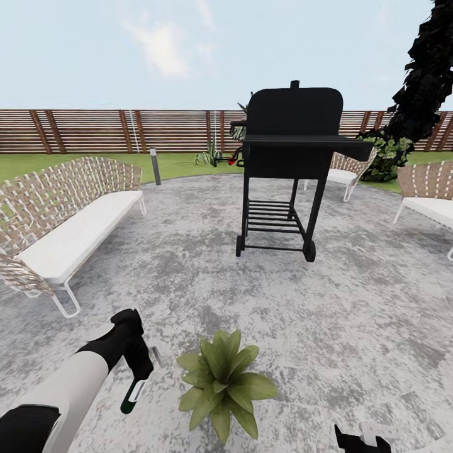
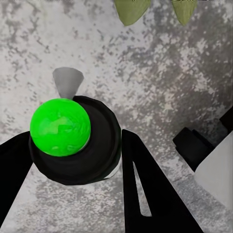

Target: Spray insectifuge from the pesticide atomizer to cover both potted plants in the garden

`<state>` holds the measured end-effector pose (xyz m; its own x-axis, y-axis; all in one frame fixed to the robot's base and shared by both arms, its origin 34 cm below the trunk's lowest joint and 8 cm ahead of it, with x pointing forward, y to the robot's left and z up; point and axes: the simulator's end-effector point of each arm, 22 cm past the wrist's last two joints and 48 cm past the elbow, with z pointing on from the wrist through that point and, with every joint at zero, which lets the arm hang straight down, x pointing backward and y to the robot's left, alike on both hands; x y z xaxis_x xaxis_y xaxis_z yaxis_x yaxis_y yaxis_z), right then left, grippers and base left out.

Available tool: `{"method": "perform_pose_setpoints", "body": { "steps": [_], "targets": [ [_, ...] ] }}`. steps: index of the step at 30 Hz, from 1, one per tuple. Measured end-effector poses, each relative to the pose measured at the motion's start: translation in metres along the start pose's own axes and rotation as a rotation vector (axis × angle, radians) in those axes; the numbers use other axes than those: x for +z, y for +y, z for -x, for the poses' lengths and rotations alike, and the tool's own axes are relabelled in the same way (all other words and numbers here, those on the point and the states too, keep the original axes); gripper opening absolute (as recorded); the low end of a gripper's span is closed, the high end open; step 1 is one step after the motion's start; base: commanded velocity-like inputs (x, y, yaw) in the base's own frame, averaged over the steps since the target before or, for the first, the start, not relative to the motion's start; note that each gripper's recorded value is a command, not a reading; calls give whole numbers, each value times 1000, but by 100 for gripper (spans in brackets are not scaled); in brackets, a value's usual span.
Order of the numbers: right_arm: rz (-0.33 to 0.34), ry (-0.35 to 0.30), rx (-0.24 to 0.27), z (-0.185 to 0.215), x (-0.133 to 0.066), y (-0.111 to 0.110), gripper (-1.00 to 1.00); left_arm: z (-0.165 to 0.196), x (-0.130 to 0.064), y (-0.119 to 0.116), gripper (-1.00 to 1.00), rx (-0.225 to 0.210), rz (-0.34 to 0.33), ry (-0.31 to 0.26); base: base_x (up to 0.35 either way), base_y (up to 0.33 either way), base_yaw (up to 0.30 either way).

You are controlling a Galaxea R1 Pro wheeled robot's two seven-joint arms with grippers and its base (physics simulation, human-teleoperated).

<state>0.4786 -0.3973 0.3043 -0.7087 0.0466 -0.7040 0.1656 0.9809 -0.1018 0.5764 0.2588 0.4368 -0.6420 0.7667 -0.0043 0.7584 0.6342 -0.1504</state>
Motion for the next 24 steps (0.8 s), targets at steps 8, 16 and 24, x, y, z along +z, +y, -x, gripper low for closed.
{"method": "perform_pose_setpoints", "body": {
  "steps": [8, 16, 24],
  "targets": [
    [-1, 0, 0, 0, 0, 0, 100, 1, 0, -1, -100, 1, -1, -2, 78, 0, 0],
    [-2, 8, -1, -4, 0, 0, 100, 2, 1, 2, -100, 2, 5, -3, 3, 0, 0],
    [-1, 20, -4, -10, 1, 0, 100, -3, 13, 4, -100, -5, 14, 8, 0, 0, 0]
  ]
}}
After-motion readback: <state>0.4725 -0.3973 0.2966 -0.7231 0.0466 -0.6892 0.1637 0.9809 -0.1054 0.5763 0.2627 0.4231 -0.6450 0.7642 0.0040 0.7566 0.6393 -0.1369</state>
